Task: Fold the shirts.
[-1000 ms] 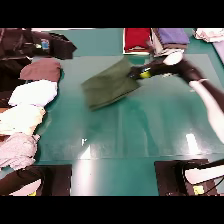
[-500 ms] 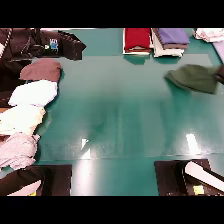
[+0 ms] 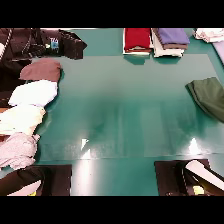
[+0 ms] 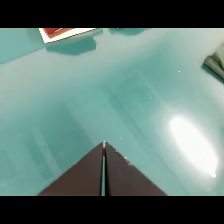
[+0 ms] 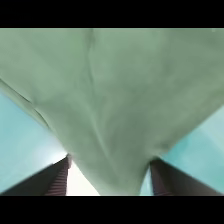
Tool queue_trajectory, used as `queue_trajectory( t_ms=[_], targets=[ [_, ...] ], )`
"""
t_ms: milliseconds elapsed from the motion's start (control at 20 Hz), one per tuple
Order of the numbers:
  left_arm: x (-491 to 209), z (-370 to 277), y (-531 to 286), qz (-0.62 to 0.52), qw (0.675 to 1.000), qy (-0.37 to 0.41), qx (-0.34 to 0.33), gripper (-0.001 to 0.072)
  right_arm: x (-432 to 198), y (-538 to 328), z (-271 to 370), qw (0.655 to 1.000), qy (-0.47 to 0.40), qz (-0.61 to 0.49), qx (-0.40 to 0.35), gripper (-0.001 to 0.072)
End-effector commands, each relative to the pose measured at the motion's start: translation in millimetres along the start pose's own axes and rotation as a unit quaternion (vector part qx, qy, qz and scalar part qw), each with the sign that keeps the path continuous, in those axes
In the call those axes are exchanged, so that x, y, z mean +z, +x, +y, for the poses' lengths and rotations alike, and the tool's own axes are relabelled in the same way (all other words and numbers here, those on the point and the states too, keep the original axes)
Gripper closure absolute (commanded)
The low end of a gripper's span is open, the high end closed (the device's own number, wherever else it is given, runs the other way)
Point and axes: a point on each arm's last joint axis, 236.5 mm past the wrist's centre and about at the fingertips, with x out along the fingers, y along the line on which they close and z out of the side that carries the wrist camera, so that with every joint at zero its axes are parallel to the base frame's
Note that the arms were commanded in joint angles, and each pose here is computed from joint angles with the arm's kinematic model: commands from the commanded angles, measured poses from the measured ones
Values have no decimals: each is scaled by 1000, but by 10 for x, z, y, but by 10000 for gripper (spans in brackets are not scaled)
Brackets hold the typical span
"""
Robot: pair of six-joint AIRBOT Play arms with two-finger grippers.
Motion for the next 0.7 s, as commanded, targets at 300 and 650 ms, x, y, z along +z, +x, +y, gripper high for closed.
queue_trajectory(
  t_ms=[300, 650],
  targets=[
    [-17, -5, -2, 4, 1000, 1, -1, 686, 307, -624, 1080, 990, -74, -17, 117, 138],
    [-11, -2, -4, 2, 1000, 1, 0, 686, -814, -1160, 3203, 899, -334, -17, 284, 139]
  ],
)
